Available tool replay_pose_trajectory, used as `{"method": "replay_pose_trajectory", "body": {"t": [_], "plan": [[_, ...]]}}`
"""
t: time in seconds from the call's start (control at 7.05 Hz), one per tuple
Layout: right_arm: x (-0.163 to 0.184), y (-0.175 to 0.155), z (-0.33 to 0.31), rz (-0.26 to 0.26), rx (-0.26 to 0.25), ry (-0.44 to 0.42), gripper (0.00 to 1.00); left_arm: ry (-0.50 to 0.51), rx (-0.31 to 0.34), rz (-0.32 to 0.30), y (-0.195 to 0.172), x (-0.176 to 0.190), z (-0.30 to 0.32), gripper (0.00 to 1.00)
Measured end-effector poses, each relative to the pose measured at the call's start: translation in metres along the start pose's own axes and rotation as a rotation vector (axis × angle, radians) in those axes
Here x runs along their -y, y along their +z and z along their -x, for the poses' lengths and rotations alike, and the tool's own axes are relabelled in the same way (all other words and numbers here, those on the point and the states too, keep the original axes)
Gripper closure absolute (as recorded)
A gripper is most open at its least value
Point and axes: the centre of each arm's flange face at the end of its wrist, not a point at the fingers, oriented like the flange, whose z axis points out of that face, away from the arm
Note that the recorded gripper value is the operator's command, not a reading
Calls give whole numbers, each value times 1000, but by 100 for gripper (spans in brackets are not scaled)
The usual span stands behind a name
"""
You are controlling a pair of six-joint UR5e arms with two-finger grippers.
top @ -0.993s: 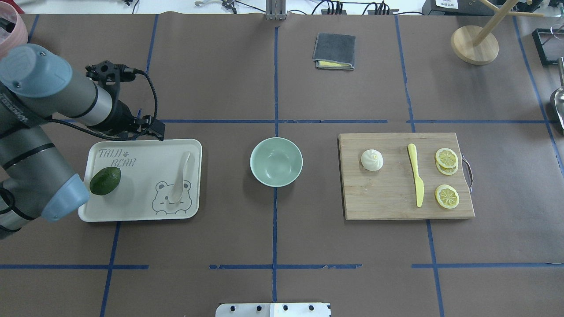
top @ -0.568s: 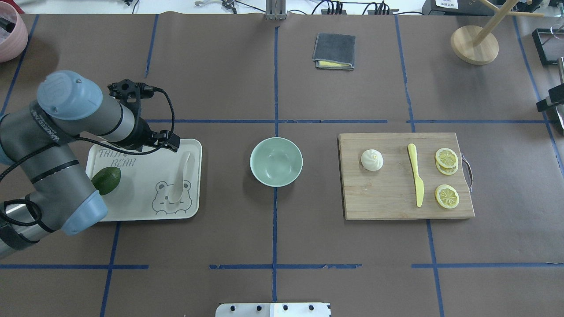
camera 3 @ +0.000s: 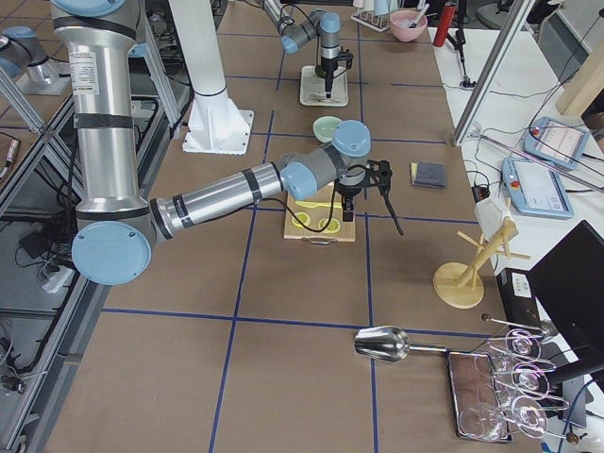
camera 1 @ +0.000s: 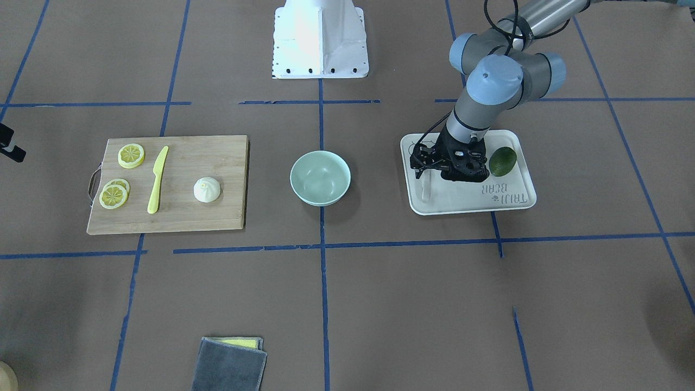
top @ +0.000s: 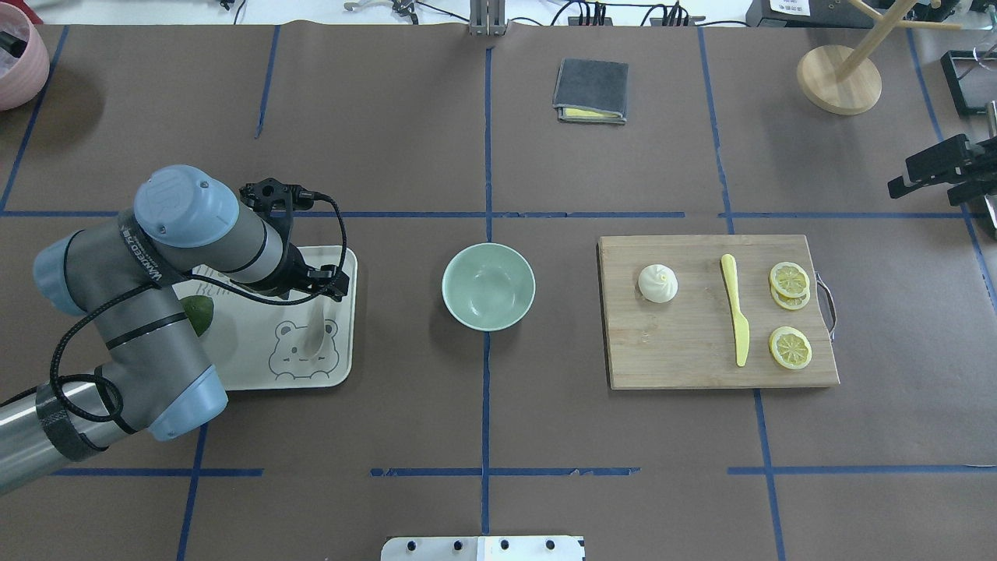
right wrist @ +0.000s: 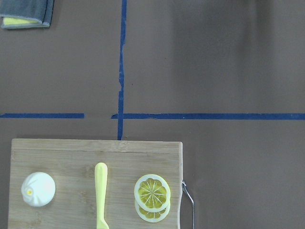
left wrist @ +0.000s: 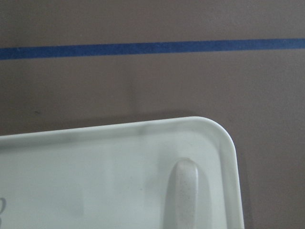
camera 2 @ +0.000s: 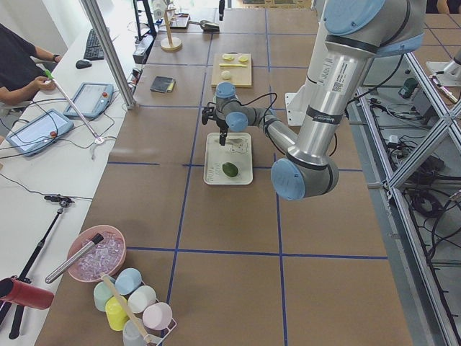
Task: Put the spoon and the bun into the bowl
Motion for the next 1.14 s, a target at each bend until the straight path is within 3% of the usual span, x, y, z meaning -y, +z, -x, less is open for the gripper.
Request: {"method": "replay_pose_trajectory", "body": {"t": [0.57, 1.14], "plan": [[1, 3, 16, 1, 6, -7, 0, 0, -6, 8, 13, -4, -1, 36], [-10, 13, 44, -3, -11, 6, 0, -4, -9, 15, 20, -8, -3, 63]]}}
